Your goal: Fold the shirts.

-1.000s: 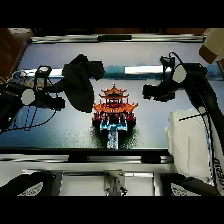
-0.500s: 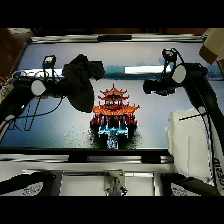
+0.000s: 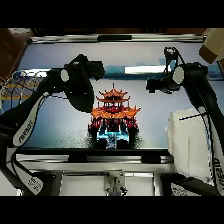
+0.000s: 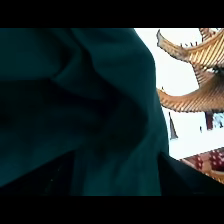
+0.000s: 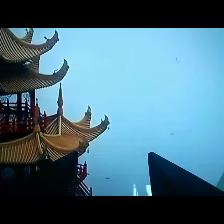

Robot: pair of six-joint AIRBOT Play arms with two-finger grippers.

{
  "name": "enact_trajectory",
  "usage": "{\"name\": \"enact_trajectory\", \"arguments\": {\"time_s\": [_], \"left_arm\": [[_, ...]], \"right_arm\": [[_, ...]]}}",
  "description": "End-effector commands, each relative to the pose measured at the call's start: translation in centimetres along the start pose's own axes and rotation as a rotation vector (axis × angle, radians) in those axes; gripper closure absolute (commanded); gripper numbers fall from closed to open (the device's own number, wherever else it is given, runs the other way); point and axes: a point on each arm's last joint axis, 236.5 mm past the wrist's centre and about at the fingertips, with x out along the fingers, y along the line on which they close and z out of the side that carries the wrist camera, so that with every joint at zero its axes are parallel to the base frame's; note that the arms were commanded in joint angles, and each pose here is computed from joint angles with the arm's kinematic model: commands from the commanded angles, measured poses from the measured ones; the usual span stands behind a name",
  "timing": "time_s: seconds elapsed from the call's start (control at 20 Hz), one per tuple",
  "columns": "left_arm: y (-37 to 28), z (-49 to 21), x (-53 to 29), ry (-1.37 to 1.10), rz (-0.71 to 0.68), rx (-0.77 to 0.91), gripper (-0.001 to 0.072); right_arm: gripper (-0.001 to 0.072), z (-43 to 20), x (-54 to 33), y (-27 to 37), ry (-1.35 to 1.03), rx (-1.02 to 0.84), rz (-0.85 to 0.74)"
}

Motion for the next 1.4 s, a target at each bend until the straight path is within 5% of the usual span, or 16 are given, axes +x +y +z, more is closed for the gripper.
{"name": "enact_trajectory", "arguments": {"time_s": [0.0,0.1,0.15,0.2,0.35,0.55,0.8,1.0,1.35], "left_arm": [[0.1,0.1,2.7,0.009,-0.010,0.034,0.0095],[0.2,1.1,3.0,-0.031,-0.006,0.024,0.0151],[0.3,1.2,2.9,-0.037,-0.006,0.015,0.0451],[0.3,1.1,2.7,-0.032,-0.007,0.014,0.0672],[-0.9,3.4,-2.0,-0.104,-0.013,0.071,0.0679],[-6.8,11.8,-23.5,-0.566,-0.030,0.225,0.0679],[-16.6,6.4,-48.4,-1.005,-0.168,0.354,0.0679],[-21.9,0.8,-46.2,-0.820,-0.303,0.402,0.0679],[-33.3,-8.4,-22.1,-0.352,-0.433,0.398,0.0676]], "right_arm": [[0.0163,-0.9,0.0,0.2,0.039,0.008,0.008],[0.0163,-1.5,-0.1,0.7,0.066,0.019,0.030],[0.0163,-1.8,-0.1,0.9,0.076,0.023,0.037],[0.0163,-2.0,-0.1,1.1,0.087,0.028,0.047],[0.0163,-3.0,-1.0,1.3,0.123,0.030,0.055],[0.0163,-1.1,-7.3,-0.4,-0.041,-0.002,0.007],[0.0163,-0.4,-20.5,-3.2,-0.363,-0.029,-0.057],[0.0163,-4.4,-26.9,-3.5,-0.436,0.057,-0.002],[0.0163,-11.2,-26.9,-4.4,-0.239,0.091,-0.021]]}}
